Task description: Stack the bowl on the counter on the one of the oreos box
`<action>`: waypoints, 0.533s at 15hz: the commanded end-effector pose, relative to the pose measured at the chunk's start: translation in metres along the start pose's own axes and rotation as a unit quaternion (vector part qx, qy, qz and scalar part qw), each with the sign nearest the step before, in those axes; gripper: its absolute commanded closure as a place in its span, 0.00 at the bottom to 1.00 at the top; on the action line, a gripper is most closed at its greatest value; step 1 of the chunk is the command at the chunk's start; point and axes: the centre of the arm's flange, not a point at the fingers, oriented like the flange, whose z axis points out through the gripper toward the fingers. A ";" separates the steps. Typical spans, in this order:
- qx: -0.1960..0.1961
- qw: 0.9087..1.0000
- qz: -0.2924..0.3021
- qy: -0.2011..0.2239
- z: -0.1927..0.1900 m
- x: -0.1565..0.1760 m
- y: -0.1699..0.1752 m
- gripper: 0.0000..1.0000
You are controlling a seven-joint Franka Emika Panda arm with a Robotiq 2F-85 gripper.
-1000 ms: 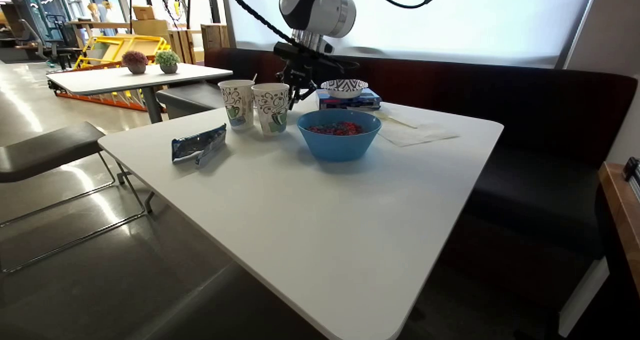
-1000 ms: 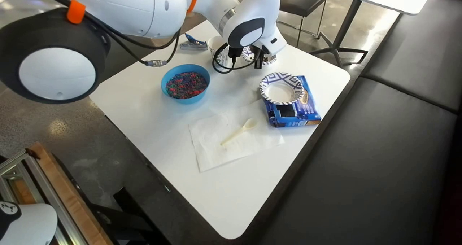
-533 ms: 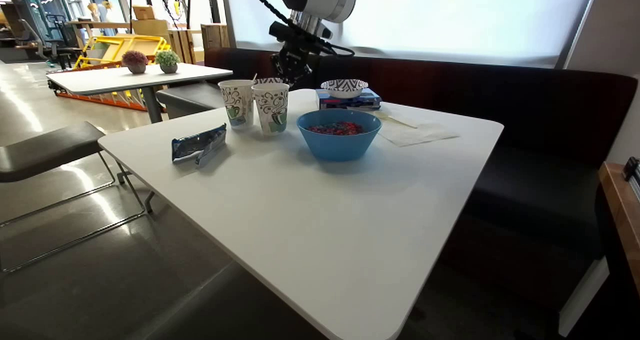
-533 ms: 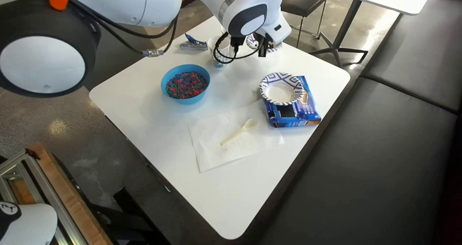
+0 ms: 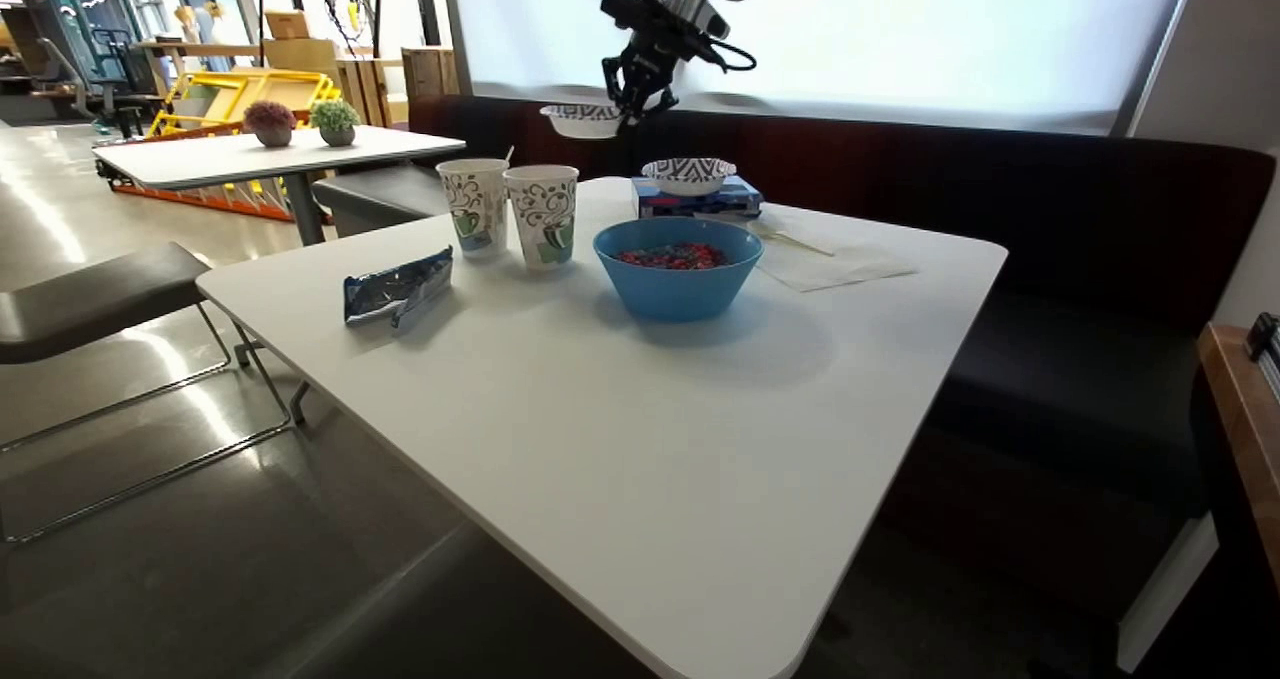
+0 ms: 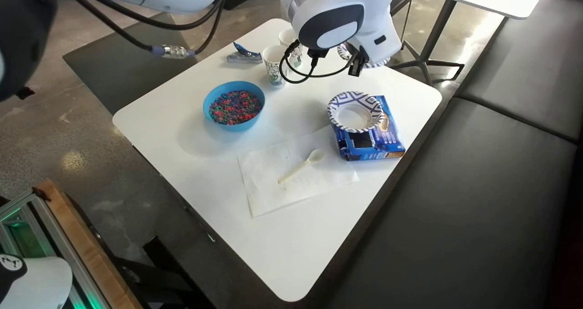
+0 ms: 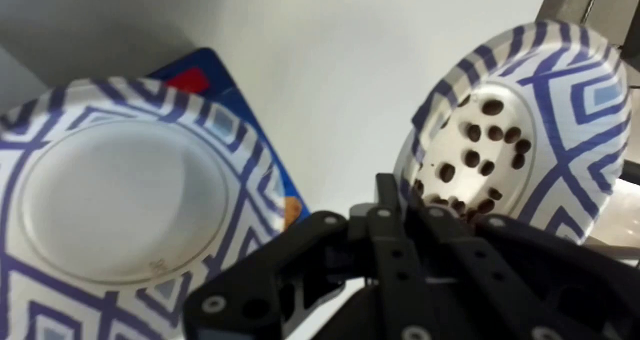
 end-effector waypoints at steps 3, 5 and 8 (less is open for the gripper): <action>-0.054 0.998 0.013 -0.028 -0.031 0.009 0.094 0.99; -0.046 0.999 0.010 -0.013 -0.015 0.027 0.074 0.99; -0.050 0.999 0.008 -0.011 -0.018 0.032 0.080 0.96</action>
